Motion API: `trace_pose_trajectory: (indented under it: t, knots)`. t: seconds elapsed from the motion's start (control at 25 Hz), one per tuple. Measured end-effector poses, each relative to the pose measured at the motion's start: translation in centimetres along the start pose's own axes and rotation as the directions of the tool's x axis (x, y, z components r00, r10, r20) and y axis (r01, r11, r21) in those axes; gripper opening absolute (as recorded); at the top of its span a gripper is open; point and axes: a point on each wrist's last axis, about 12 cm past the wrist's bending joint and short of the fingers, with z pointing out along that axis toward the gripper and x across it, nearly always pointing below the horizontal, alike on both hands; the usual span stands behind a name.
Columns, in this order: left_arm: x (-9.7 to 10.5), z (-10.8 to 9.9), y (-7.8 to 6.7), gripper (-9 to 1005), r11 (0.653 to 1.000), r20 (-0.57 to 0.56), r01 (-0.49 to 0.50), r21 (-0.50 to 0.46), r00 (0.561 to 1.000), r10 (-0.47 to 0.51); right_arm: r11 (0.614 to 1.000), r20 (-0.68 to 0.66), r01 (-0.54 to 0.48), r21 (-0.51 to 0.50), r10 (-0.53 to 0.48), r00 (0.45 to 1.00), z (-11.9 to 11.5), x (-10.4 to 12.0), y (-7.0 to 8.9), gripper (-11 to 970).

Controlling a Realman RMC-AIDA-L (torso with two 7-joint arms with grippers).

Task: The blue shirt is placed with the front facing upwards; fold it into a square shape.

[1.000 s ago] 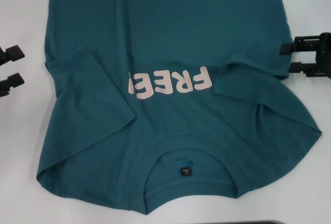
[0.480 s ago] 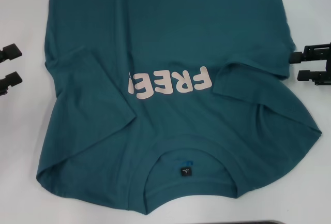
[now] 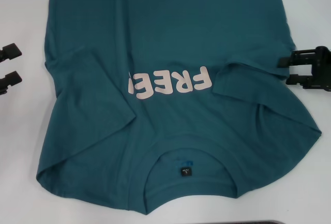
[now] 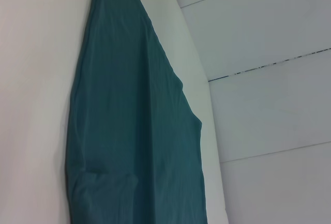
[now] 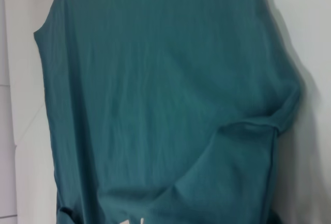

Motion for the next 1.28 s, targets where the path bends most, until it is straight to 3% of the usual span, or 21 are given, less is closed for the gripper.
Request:
trace_pose_trajectory:
  t: [0.56,0.68,0.88,1.08,1.28]
  knots:
    - [0.0,0.0,0.0,932,1.000,0.000,0.001,0.000,1.000,-0.001,1.000,0.003,0.017,-0.006,-0.017,1.000,0.9,0.0,0.5,563]
    - [0.0,0.0,0.0,932,1.000,0.000,0.001,0.000,1.000,-0.001,1.000,0.006,0.014,-0.003,-0.014,1.000,0.6,-0.1,0.4,335]
    - [0.0,0.0,0.0,932,1.000,0.000,0.001,0.000,1.000,-0.001,1.000,0.009,0.016,-0.002,-0.016,1.000,0.5,-0.2,0.4,111]
    - [0.0,0.0,0.0,932,1.000,0.000,0.003,0.000,1.000,-0.003,0.999,0.017,0.042,-0.016,-0.042,0.999,-0.2,-0.9,1.2,48]
    - [0.0,-0.1,0.0,932,1.000,0.002,0.004,-0.001,1.000,-0.004,0.992,0.026,0.112,-0.066,-0.110,0.994,-1.0,-2.2,3.6,35]
